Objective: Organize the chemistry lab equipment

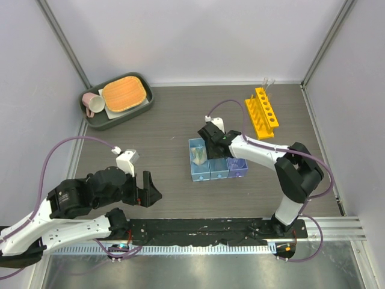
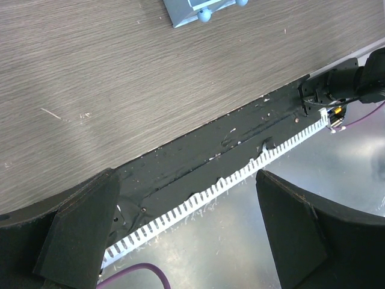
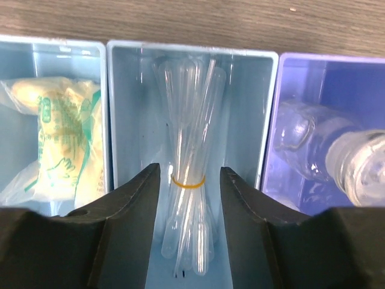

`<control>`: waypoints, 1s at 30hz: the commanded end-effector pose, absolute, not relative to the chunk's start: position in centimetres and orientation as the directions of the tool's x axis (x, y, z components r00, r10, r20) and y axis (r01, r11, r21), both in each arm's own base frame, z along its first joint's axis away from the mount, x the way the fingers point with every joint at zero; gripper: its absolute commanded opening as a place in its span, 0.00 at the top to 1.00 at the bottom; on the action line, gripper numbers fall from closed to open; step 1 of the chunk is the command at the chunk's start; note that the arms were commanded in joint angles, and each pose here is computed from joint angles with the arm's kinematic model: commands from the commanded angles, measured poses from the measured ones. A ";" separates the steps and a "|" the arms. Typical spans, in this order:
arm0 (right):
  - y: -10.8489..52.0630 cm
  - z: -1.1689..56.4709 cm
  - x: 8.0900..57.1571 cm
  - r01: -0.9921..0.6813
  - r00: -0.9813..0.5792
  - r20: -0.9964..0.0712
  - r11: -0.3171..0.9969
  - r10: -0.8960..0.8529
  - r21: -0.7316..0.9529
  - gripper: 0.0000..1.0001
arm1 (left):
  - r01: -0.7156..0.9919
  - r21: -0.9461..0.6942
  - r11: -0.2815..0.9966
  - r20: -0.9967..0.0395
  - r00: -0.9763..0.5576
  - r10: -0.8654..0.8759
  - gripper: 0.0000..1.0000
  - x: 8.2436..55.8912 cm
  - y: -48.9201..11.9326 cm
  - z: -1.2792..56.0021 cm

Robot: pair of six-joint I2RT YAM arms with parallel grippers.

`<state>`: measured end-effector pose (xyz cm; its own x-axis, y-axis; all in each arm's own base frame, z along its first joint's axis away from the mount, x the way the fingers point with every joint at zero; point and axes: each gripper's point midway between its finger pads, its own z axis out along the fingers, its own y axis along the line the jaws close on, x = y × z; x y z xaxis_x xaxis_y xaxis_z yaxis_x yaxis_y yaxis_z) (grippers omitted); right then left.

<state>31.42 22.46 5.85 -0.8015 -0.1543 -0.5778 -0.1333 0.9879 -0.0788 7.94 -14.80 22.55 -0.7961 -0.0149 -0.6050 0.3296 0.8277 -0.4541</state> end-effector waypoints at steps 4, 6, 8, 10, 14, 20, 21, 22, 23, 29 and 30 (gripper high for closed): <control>21.9 12.7 31.3 -0.104 -0.747 -0.655 0.993 -0.115 -0.055 0.40 | 0.347 -0.489 0.800 -0.631 -0.774 -0.050 0.00 8.6 -15.8 24.3; 21.9 14.9 31.4 -0.100 -0.722 -0.685 0.994 -0.096 -0.034 0.35 | 0.347 -0.490 0.800 -0.632 -0.773 -0.052 0.00 8.6 -15.9 24.3; 21.8 16.0 31.3 -0.109 -0.713 -0.694 0.993 -0.102 -0.035 0.27 | 0.346 -0.489 0.801 -0.632 -0.774 -0.051 0.00 8.6 -15.9 24.3; 21.9 18.0 31.6 -0.108 -0.690 -0.718 0.994 -0.093 -0.025 0.22 | 0.345 -0.489 0.801 -0.630 -0.775 -0.051 0.00 8.7 -16.0 24.2; 21.7 20.2 31.5 -0.103 -0.668 -0.739 0.994 -0.088 -0.025 0.07 | 0.340 -0.483 0.807 -0.635 -0.770 -0.056 0.00 9.0 -16.1 24.3; 20.9 23.2 31.3 -0.086 -0.600 -0.799 0.996 -0.044 0.010 0.06 | 0.317 -0.467 0.826 -0.664 -0.743 -0.090 0.00 10.0 -15.8 24.6; 20.8 23.5 31.2 -0.085 -0.593 -0.804 0.996 -0.040 0.013 0.06 | 0.312 -0.463 0.830 -0.668 -0.738 -0.095 0.00 10.2 -15.7 24.6; 20.7 23.6 31.2 -0.083 -0.589 -0.808 0.996 -0.038 0.014 0.06 | 0.307 -0.459 0.834 -0.672 -0.734 -0.100 0.00 10.3 -15.6 24.7; 20.5 24.1 31.1 -0.082 -0.579 -0.814 0.996 -0.031 0.020 0.06 | 0.296 -0.450 0.842 -0.680 -0.725 -0.108 0.00 10.7 -15.5 24.7; 19.3 25.1 31.1 -0.050 -0.548 -0.836 0.999 -0.025 0.003 0.06 | 0.257 -0.422 0.869 -0.706 -0.694 -0.137 0.00 12.0 -15.2 25.4; 19.2 25.5 31.1 -0.049 -0.538 -0.843 0.999 -0.021 0.006 0.05 | 0.238 -0.412 0.880 -0.720 -0.677 -0.154 0.00 12.5 -14.8 25.7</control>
